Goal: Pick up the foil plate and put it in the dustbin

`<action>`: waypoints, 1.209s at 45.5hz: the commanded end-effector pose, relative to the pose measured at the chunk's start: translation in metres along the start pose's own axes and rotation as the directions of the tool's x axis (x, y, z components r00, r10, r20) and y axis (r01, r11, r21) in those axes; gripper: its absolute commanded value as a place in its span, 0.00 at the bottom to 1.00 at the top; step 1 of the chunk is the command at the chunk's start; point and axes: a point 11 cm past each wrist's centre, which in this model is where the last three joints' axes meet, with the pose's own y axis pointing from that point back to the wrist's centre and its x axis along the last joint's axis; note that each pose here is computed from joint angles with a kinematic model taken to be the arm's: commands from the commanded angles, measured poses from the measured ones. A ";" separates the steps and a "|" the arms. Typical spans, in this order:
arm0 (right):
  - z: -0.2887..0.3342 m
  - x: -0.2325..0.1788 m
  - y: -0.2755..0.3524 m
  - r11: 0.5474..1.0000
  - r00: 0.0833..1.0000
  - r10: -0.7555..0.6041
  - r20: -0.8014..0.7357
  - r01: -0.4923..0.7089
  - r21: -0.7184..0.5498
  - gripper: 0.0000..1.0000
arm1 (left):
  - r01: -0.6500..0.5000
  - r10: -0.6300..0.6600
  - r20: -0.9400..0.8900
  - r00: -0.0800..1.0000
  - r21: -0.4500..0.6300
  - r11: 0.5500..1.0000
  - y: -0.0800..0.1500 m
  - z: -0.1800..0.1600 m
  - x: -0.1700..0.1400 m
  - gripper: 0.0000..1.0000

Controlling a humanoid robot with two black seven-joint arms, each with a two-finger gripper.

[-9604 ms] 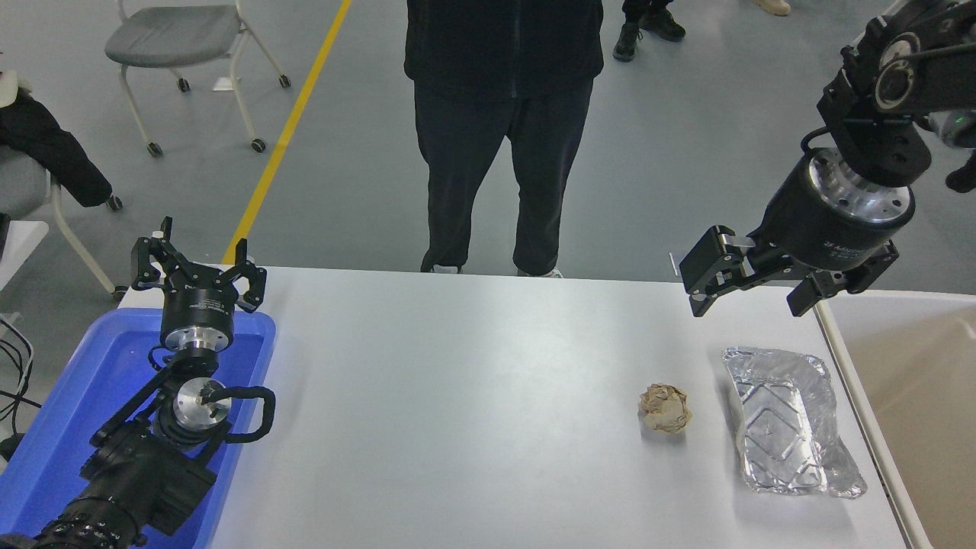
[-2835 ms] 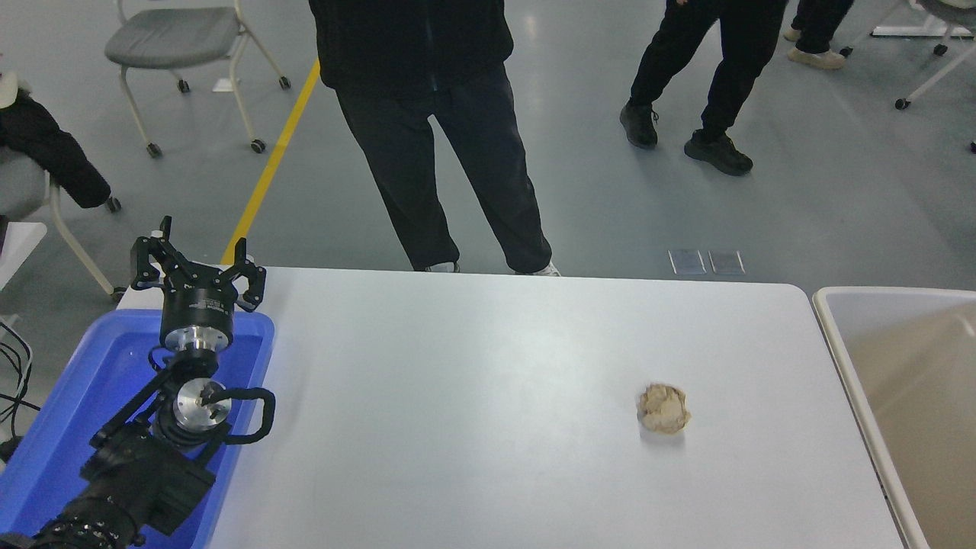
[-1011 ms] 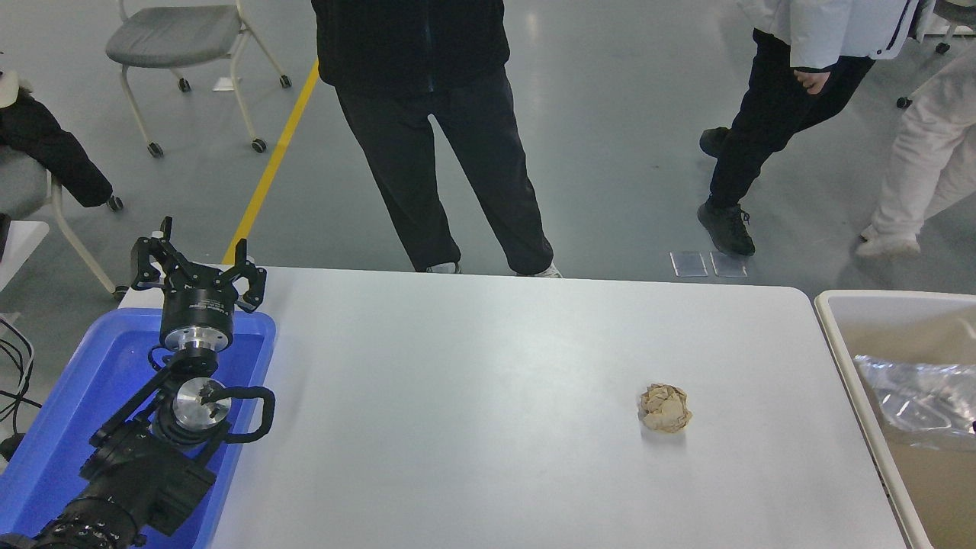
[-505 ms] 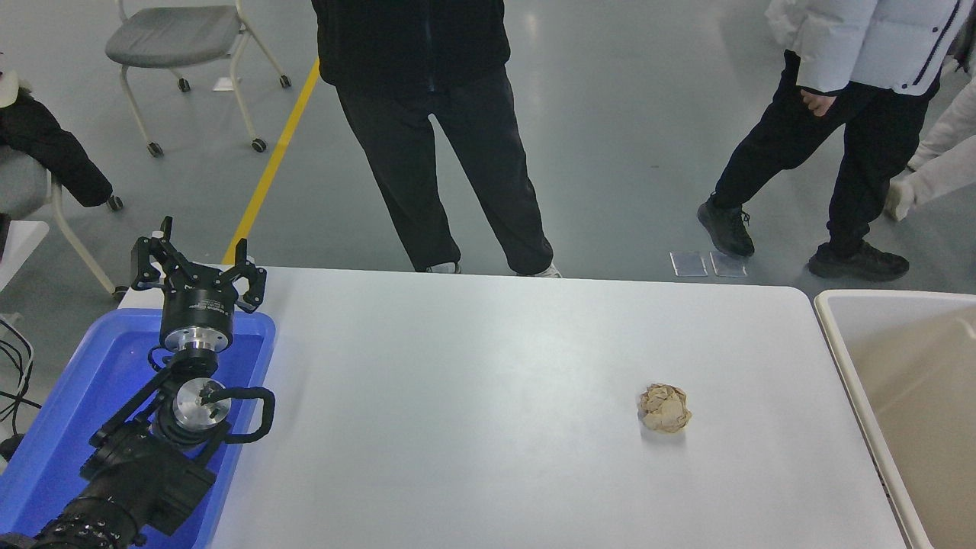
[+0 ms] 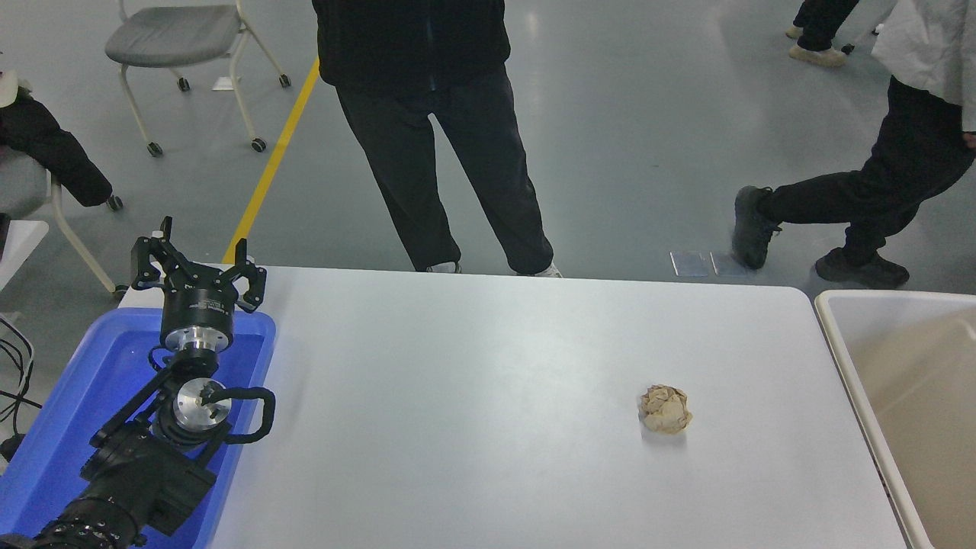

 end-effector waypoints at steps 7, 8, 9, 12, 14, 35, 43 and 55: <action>-0.041 -0.041 0.054 0.970 0.925 -0.158 -0.347 0.211 0.121 1.00 | 0.000 0.000 0.000 1.000 0.000 1.000 0.000 0.000 0.000 0.99; -0.040 -0.042 0.057 0.968 0.917 -0.164 -0.363 0.220 0.119 1.00 | 0.000 0.000 0.000 1.000 0.000 1.000 0.000 0.000 0.000 0.99; -0.041 -0.045 0.060 0.966 0.908 -0.172 -0.382 0.232 0.117 1.00 | 0.003 -0.003 -0.001 1.000 -0.001 1.000 0.000 0.000 -0.001 0.99; -0.043 -0.045 0.069 0.962 0.886 -0.179 -0.428 0.248 0.110 1.00 | 0.000 0.000 0.000 1.000 0.000 1.000 0.000 0.000 0.000 0.99; -0.046 -0.042 0.075 0.963 0.873 -0.175 -0.456 0.249 0.106 1.00 | 0.000 0.000 0.000 1.000 0.000 1.000 0.000 0.000 0.000 0.99; -0.094 -0.055 0.129 0.948 0.677 -0.165 -0.718 0.310 0.075 1.00 | 0.000 0.000 0.000 1.000 0.000 1.000 0.000 0.000 0.000 0.99; -0.105 -0.083 0.155 0.931 0.482 -0.170 -0.859 0.364 0.020 1.00 | 0.000 0.000 0.000 1.000 0.000 1.000 0.000 0.000 0.000 0.99; -0.136 -0.132 0.210 0.866 0.279 -0.213 -0.936 0.497 -0.049 1.00 | 0.000 0.000 0.000 1.000 0.000 1.000 0.000 0.000 0.000 0.99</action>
